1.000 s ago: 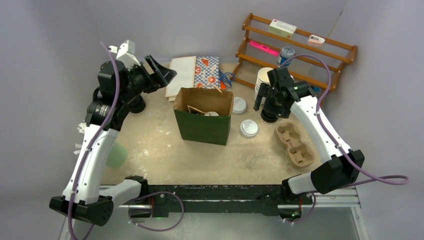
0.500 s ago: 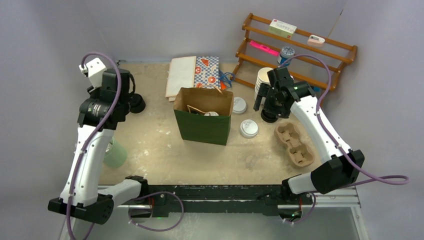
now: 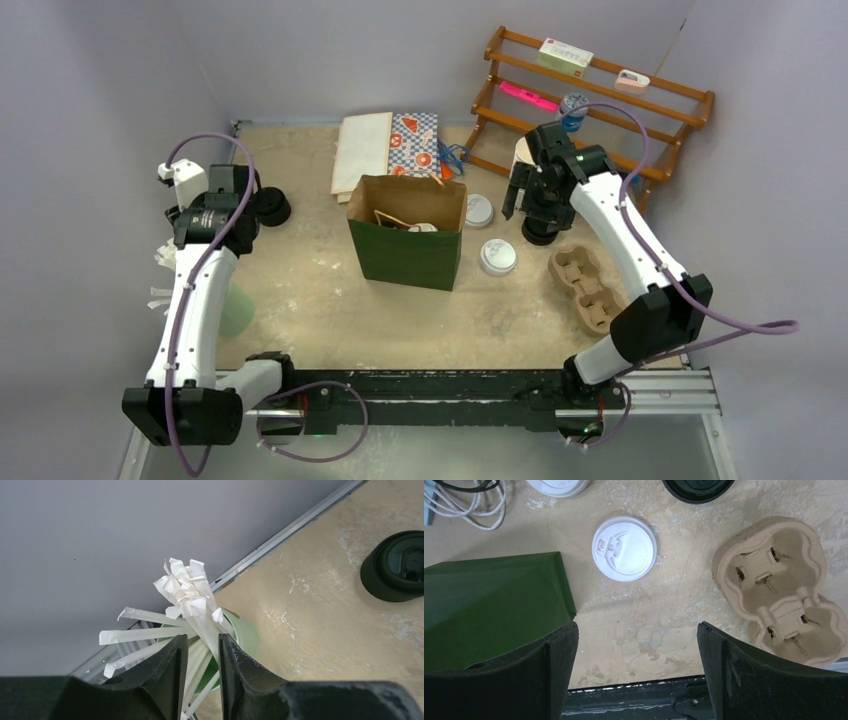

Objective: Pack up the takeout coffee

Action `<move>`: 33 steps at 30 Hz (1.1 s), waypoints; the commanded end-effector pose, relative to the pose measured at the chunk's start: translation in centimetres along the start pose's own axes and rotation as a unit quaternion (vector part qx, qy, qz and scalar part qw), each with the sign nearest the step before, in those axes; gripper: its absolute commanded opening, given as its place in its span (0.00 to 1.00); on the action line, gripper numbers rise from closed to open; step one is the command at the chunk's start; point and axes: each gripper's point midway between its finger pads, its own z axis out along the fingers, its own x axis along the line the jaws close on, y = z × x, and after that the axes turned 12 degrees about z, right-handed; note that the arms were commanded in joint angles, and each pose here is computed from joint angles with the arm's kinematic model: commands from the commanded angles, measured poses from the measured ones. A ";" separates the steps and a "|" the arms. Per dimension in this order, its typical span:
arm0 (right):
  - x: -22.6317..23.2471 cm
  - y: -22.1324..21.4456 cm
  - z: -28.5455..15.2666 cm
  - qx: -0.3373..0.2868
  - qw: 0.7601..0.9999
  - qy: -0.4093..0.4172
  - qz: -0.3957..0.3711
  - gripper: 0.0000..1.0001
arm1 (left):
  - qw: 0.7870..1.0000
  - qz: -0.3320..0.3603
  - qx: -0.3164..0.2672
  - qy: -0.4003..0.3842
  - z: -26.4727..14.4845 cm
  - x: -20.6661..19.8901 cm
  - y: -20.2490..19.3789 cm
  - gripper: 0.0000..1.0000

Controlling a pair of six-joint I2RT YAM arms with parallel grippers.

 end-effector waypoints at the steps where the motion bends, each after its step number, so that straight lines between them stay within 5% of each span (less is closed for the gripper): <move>1: 0.2 1.3 -0.9 -0.010 1.000 -0.013 -0.005 0.89 | 1.000 0.005 -0.017 0.006 1.1 0.1 0.7 0.29; 33: -0.3 -0.2 -0.9 0.013 1.000 -0.009 0.000 0.90 | 0.998 0.050 -0.005 0.030 3.8 -1.2 -0.9 0.25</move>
